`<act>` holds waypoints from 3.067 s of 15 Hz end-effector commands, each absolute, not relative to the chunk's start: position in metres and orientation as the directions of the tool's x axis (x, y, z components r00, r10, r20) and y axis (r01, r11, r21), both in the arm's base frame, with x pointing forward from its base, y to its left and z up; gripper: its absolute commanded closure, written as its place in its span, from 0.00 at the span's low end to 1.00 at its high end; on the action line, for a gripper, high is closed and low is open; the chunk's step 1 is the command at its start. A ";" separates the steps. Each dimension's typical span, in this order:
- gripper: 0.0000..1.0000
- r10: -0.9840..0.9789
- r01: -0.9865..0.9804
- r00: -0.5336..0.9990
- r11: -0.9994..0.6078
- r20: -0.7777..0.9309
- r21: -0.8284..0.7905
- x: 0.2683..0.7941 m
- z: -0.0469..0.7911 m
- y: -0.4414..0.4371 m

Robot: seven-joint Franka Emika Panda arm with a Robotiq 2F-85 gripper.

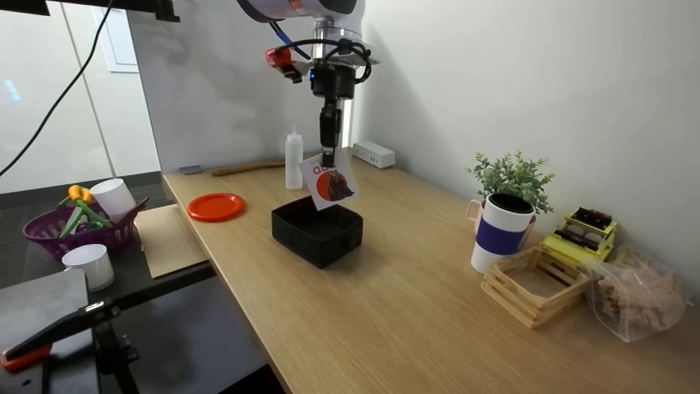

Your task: Put the book in the black box on the table

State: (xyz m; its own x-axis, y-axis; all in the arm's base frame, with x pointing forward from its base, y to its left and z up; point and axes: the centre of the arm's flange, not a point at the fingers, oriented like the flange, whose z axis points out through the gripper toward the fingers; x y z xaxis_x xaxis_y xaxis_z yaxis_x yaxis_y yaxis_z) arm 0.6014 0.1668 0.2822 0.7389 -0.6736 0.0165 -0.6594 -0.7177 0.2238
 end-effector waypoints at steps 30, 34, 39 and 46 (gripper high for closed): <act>0.96 -0.063 -0.014 0.989 -0.938 -0.132 0.347 0.567 0.276 0.133; 0.96 0.092 0.129 0.985 -0.954 -0.146 0.271 0.577 0.270 0.130; 0.96 0.065 0.103 0.984 -0.969 -0.168 0.226 0.583 0.257 0.096; 0.96 0.053 0.078 0.972 -0.992 -0.229 0.102 0.603 0.230 0.064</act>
